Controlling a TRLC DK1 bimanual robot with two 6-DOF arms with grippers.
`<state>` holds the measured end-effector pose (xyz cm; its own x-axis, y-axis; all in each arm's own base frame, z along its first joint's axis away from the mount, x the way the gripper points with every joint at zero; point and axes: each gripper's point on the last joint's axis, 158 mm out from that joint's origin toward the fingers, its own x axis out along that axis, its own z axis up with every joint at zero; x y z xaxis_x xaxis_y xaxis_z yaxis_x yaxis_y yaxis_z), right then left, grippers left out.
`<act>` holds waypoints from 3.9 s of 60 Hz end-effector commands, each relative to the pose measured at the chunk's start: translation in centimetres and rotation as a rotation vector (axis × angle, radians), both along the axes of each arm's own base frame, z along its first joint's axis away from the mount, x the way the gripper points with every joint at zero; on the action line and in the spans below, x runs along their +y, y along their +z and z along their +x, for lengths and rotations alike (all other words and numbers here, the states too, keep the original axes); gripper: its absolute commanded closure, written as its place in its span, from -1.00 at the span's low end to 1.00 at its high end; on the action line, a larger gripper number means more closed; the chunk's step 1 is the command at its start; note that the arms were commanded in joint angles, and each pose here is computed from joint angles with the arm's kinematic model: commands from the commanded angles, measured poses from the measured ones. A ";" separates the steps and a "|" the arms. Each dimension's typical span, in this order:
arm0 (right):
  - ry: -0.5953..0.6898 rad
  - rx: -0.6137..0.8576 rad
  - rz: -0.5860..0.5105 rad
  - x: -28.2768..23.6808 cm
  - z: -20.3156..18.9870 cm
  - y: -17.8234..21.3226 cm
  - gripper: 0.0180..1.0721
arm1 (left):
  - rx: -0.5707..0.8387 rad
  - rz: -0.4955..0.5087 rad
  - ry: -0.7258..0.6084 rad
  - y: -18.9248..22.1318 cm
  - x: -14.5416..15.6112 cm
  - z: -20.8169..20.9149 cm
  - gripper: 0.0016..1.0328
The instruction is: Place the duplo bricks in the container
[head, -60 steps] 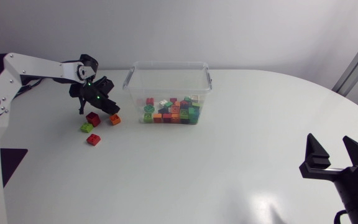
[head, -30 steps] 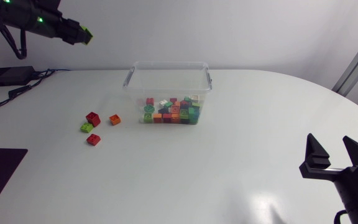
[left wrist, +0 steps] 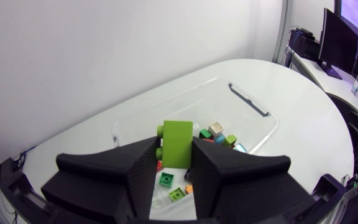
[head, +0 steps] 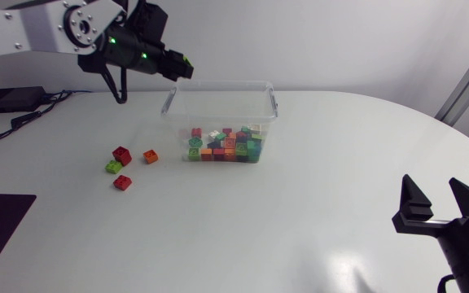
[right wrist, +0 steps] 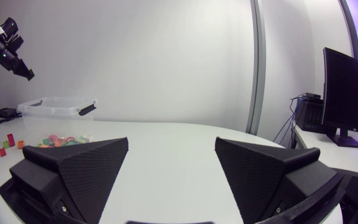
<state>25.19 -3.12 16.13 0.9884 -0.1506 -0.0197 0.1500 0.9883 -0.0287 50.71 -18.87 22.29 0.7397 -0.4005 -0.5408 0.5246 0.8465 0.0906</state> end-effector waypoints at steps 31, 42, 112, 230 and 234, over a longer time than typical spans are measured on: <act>0.007 0.013 0.018 0.2 0.1 -0.8 -0.92 | 0.016 0.121 0.048 3.6 5.0 -0.3 -0.90; 0.007 0.013 0.018 0.2 0.1 -0.8 -0.92 | 0.103 0.261 0.120 2.1 14.4 -1.4 -0.90; 0.007 0.013 0.018 0.2 0.1 -0.8 -0.92 | 0.622 0.480 0.154 -25.3 22.8 -2.4 -0.69; 0.007 0.012 0.018 0.2 0.1 -0.8 -0.92 | 0.166 0.110 0.047 -6.6 -1.1 4.1 0.02; 0.007 0.012 0.018 0.2 0.1 -0.8 -0.92 | 0.172 0.114 0.047 -6.5 -1.1 4.0 -0.78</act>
